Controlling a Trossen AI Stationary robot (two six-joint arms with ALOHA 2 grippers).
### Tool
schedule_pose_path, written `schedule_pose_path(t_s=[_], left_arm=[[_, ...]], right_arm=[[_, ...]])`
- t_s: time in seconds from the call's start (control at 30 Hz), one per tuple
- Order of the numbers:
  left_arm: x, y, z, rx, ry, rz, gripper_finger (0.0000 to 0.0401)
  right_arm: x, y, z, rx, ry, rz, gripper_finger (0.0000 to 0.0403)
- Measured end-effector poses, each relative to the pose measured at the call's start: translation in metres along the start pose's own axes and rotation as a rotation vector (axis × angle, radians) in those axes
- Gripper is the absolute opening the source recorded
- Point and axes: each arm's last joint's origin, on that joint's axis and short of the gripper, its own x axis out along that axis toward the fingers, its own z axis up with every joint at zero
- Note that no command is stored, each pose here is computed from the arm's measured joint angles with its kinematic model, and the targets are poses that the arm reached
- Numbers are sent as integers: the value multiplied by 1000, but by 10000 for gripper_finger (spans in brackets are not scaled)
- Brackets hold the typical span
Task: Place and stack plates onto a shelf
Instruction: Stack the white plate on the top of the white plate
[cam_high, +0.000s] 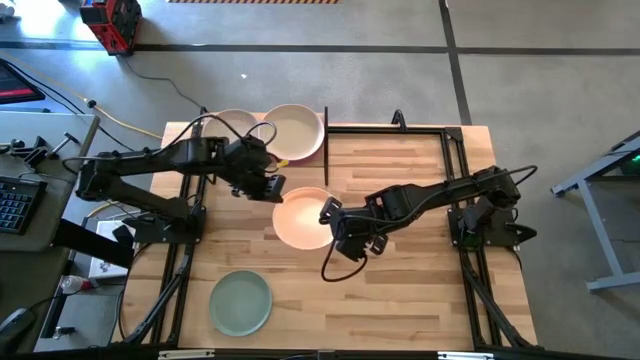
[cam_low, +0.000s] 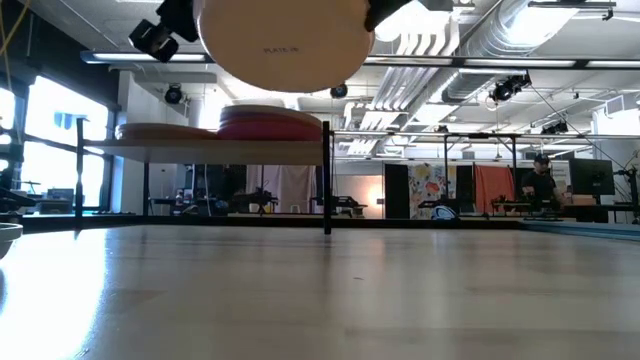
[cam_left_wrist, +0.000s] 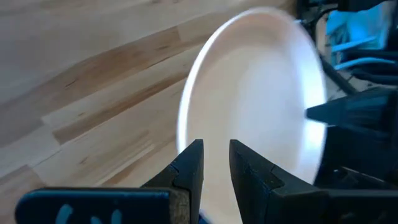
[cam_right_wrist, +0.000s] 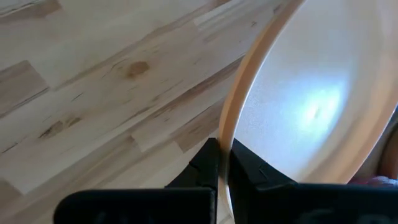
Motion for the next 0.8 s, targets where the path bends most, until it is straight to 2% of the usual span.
schedule_pose_path(t_s=[0.33, 0.53, 0.8], left_arm=[[16, 1, 4, 31, 26, 51, 65], [25, 2, 6, 23, 43, 89, 65], [32, 2, 9, 94, 53, 102, 63]], right_arm=[[0, 4, -4, 41, 42, 38, 0], [0, 3, -5, 39, 95, -5, 0], [0, 1, -7, 61, 99, -19, 0]])
